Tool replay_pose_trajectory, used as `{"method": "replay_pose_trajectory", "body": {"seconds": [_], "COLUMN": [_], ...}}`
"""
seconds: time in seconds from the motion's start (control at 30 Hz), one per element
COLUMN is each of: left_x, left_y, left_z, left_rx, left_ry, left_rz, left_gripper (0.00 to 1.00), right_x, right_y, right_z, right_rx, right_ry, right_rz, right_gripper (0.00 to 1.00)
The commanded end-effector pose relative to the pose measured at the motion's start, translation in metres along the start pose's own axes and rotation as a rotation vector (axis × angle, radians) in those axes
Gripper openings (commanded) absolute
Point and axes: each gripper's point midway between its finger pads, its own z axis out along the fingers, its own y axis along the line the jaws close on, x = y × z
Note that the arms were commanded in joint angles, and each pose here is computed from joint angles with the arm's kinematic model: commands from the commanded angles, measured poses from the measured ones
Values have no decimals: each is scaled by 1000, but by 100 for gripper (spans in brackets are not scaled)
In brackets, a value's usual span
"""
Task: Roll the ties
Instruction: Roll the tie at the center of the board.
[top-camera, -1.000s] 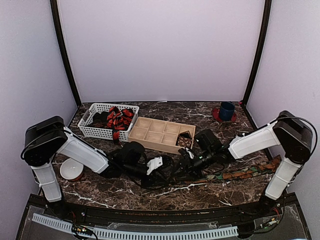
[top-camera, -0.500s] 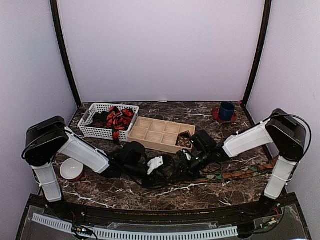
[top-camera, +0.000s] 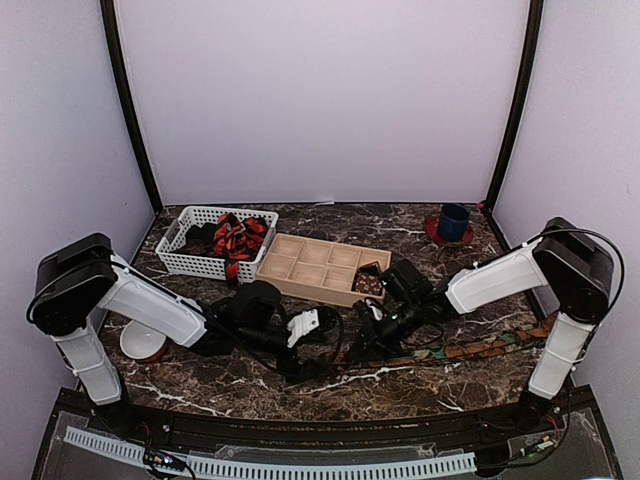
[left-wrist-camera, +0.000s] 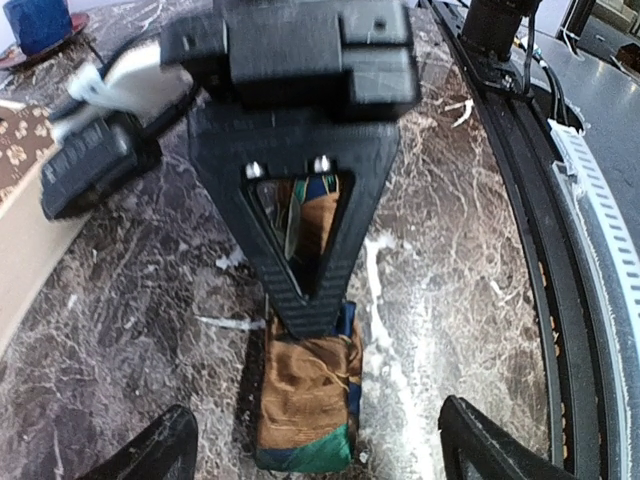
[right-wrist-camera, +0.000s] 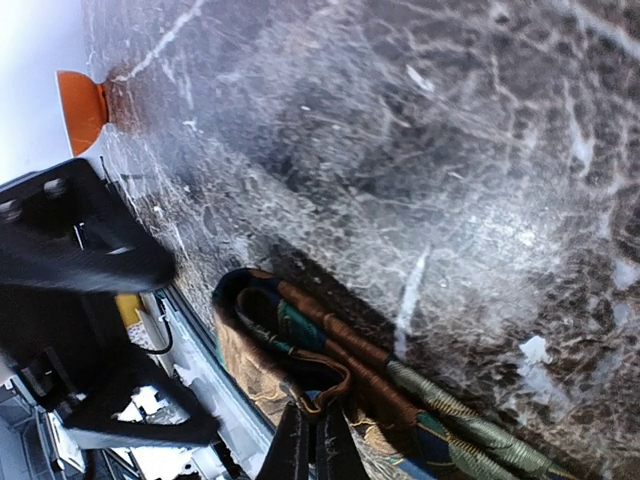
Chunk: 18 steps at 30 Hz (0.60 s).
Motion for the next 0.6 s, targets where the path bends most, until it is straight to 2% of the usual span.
{"method": "replay_pose_trajectory", "body": {"seconds": [0.0,0.13,0.27,0.33,0.47,0.57], "left_x": [11,9,5,4,7,15], "left_y": [1,8,12,13,14,13], "left_z": [15,28,38,40,40,30], "left_rx": [22,17,19,17,6,-20], "left_ry": [46,39,25,16,15,21], "left_rz": [-2,-12,-23,-25,-46,-46], "left_gripper": [86,83,73,65,41,32], "right_x": [-7,-10,-9,-8,-8,-7], "right_y": [19,28,30,29,26,16], "right_z": [-8,-12,-13,-14,-13,-11], "right_rx": [-25,-40,-42,-39,-28,0], "right_ry": [-44,-60,-55,-54,-51,-47], "right_rz": [-76,-101,-114,-118,-118,-107], "right_gripper": [0,0,0,0,0,0]}}
